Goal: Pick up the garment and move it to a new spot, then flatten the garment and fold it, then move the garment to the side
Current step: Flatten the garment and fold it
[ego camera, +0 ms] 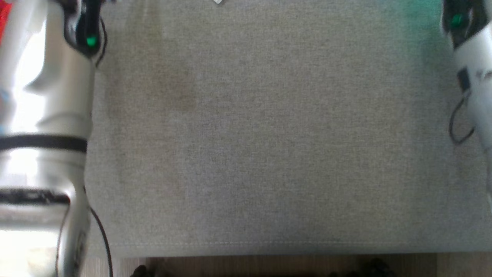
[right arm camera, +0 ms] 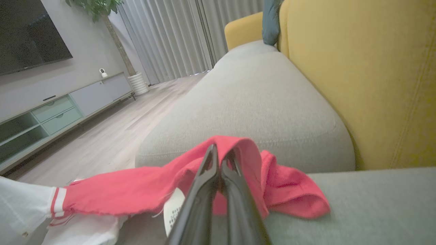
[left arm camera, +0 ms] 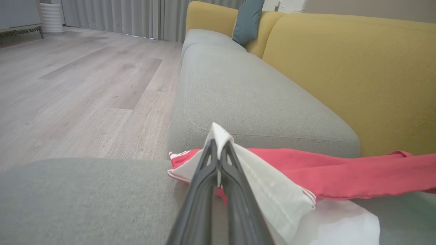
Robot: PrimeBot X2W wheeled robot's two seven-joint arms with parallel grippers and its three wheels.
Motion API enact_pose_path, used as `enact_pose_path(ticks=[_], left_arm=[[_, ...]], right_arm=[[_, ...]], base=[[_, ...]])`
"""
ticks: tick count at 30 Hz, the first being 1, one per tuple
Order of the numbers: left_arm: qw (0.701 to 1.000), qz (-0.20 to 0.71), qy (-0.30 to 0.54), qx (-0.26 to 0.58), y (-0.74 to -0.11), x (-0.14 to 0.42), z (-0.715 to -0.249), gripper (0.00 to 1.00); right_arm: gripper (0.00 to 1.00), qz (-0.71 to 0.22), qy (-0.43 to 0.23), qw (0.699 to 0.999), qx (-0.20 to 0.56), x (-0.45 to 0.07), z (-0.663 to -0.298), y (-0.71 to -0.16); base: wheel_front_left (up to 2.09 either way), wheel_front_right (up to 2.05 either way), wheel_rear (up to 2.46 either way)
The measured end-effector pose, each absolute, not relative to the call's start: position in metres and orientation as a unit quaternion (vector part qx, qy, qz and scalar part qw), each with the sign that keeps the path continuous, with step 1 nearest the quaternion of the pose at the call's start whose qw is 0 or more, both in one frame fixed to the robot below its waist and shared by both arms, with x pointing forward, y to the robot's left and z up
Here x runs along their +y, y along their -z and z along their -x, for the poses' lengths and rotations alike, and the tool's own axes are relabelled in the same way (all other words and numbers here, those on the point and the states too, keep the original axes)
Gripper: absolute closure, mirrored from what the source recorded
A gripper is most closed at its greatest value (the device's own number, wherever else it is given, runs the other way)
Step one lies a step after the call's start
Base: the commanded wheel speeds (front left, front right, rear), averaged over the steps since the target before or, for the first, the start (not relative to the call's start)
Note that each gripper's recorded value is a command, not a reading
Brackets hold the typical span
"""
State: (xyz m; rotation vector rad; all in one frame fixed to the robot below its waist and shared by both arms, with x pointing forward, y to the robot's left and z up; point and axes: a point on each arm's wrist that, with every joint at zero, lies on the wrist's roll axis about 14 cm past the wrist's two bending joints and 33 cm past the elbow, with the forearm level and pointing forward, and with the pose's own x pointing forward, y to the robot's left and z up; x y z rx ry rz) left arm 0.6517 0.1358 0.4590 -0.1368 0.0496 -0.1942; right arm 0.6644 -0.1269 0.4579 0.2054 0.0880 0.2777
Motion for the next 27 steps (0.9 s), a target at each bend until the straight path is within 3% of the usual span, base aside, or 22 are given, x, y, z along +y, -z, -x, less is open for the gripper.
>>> enact_pose_path(ticks=[10,27], left_arm=[[0.991,0.107,0.058,0.062,-0.429,0.158,-0.567,1.00],[0.990,0.100,0.022,0.094,-0.454,0.183,-0.409,1.00]], right_arm=[[1.00,-0.148,-0.104,0.979,0.096,-0.156,-0.576,-0.420],[1.00,-0.193,-0.048,0.950,0.241,-0.182,-0.392,-0.409]], base=[[0.00,0.00,0.00],[0.00,0.00,0.00]])
